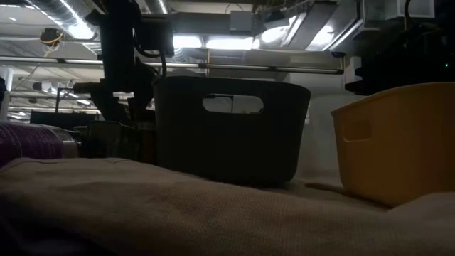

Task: Sort spices by type
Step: Put the orange seasoning pack into the top yellow bin

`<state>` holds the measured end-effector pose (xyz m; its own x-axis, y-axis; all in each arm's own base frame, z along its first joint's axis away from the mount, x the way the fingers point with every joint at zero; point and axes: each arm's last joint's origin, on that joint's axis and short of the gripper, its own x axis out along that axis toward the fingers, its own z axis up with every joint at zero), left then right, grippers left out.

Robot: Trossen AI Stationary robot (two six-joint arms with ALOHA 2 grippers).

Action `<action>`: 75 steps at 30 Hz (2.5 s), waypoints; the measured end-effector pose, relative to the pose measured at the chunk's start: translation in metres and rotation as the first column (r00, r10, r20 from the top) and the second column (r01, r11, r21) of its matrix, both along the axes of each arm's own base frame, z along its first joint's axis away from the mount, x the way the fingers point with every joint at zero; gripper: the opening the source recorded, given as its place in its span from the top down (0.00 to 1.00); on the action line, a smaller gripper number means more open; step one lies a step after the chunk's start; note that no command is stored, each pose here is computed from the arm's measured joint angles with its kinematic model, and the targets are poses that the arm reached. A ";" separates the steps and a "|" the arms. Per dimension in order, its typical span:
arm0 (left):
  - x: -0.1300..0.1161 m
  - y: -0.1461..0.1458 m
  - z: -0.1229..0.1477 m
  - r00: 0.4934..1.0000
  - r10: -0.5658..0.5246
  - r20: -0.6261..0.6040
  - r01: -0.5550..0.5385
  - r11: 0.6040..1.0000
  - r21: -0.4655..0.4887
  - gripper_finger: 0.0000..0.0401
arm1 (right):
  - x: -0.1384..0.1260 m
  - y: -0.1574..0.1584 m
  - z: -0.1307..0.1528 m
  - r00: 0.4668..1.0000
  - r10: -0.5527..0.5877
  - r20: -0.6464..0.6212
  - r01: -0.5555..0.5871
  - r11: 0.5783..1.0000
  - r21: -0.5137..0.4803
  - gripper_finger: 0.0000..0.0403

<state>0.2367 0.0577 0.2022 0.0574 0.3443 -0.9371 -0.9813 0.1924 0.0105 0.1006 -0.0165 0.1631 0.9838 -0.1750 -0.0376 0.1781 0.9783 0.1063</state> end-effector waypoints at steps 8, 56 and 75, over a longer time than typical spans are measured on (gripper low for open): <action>0.002 0.000 0.000 1.000 -0.029 0.009 0.029 1.000 0.006 0.51 | 0.000 0.000 -0.001 1.000 0.001 -0.007 -0.001 1.000 0.001 0.21; -0.038 0.129 0.098 0.989 0.012 0.149 -0.048 0.970 0.239 1.00 | 0.000 0.000 -0.001 1.000 0.000 -0.005 0.000 1.000 0.001 0.21; -0.010 0.186 0.020 0.996 0.080 0.034 -0.084 0.986 0.141 0.99 | 0.000 0.000 -0.001 1.000 -0.001 -0.006 0.001 1.000 0.001 0.21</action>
